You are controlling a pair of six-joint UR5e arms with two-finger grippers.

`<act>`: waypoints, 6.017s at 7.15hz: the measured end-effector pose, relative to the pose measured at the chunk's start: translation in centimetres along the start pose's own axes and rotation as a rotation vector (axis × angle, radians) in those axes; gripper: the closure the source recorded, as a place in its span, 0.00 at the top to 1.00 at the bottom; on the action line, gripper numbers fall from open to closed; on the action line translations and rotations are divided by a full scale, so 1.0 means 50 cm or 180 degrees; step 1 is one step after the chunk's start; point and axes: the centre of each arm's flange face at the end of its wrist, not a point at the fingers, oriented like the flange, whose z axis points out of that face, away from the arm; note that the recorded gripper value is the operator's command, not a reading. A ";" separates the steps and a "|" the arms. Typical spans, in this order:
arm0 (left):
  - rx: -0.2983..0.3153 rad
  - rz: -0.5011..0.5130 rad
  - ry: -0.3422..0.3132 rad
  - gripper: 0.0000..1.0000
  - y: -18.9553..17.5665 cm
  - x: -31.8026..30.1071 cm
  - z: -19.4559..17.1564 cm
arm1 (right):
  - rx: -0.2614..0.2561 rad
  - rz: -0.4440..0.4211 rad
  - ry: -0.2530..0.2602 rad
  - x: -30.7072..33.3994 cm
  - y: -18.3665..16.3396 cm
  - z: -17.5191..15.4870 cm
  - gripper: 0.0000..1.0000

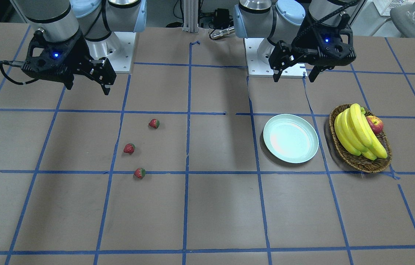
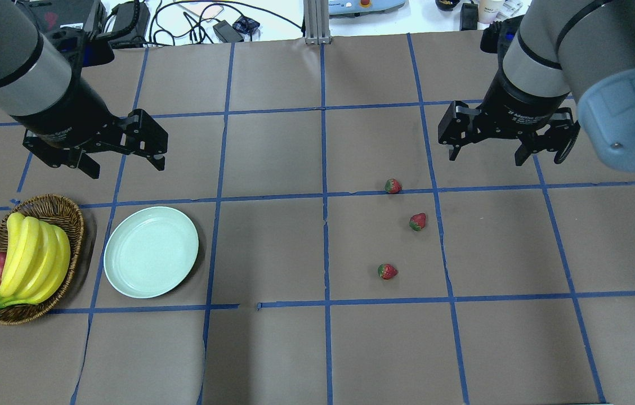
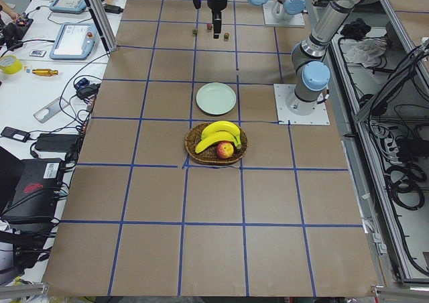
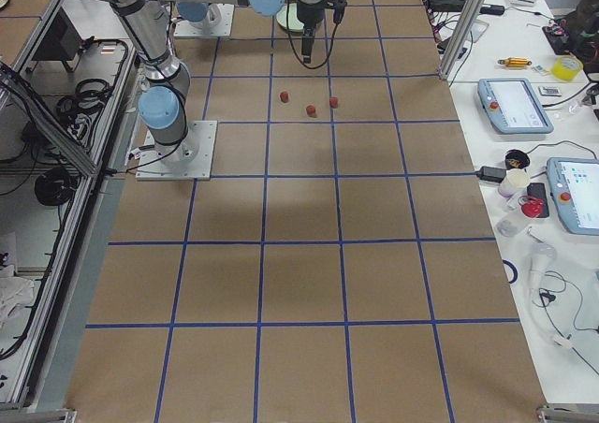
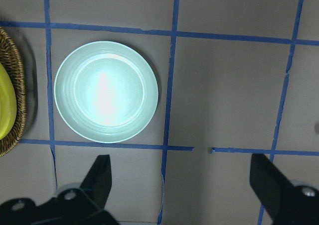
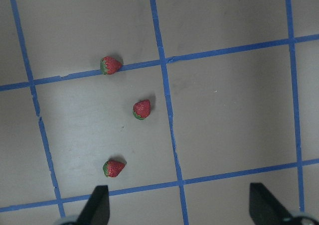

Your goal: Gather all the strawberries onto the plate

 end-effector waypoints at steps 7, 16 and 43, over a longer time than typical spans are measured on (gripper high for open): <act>0.0112 0.0022 -0.0017 1.00 -0.010 -0.001 -0.042 | 0.0099 0.0039 -0.0051 -0.002 -0.014 -0.022 1.00; 0.0090 0.0137 -0.0141 1.00 -0.010 0.002 -0.037 | -0.0229 0.0319 0.0007 -0.030 -0.046 0.178 1.00; 0.0147 0.0239 -0.0144 1.00 -0.013 -0.006 -0.052 | -0.0566 0.1079 -0.0824 -0.486 0.040 0.509 0.83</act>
